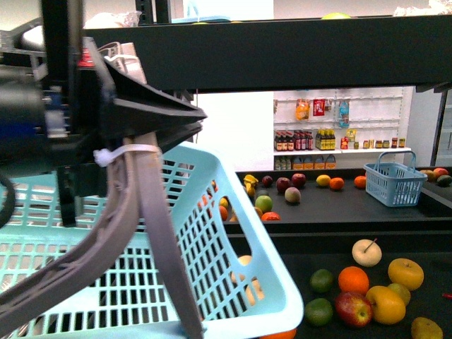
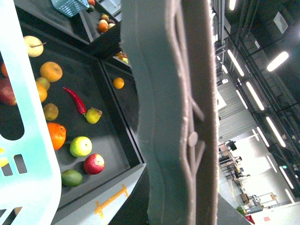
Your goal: Pick lemon from shelf
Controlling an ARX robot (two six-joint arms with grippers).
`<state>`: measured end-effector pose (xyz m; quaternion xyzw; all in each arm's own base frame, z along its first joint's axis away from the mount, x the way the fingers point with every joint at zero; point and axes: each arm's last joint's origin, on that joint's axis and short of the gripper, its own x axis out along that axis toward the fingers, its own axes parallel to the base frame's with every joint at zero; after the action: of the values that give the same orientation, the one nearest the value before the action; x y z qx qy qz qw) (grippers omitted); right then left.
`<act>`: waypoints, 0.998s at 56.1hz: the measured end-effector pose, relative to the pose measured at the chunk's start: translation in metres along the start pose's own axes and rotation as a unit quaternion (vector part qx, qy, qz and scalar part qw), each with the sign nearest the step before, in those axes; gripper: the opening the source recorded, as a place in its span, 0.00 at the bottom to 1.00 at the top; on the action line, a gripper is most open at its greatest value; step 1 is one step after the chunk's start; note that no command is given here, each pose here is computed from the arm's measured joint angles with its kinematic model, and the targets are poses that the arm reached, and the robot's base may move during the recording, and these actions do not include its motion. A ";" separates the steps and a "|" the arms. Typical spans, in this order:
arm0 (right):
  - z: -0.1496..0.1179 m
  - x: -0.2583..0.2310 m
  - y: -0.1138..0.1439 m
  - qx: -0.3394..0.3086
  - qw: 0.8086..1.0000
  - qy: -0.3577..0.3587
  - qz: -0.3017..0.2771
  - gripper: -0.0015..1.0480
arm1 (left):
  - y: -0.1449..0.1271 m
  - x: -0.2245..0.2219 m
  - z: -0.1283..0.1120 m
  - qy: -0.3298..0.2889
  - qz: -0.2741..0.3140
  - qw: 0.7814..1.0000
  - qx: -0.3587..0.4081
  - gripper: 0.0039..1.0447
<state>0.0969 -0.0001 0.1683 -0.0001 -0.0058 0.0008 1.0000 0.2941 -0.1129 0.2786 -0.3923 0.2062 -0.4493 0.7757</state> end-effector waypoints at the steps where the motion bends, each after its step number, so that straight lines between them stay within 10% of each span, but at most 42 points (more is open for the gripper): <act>1: 0.000 0.000 0.000 0.000 1.000 0.000 0.000 0.93 | 0.000 0.003 0.000 0.000 -0.002 1.000 0.001 0.07; 23: 0.000 0.000 0.000 0.002 1.000 0.004 -0.005 0.93 | 0.031 0.067 -0.013 0.009 0.002 1.000 -0.020 0.07; 32: -0.011 0.009 -0.003 0.046 0.978 0.177 -0.105 0.93 | 0.032 0.068 -0.014 0.010 0.002 1.000 -0.020 0.07; 56: -0.071 0.137 -0.010 0.075 0.937 0.337 -0.059 0.93 | 0.033 0.068 -0.014 0.011 0.003 1.000 -0.018 0.07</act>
<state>0.2344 -0.0099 0.0988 0.0754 0.3312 -0.0584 0.9387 0.3372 -0.1680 0.2466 -0.4007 0.2237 -0.4478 0.7674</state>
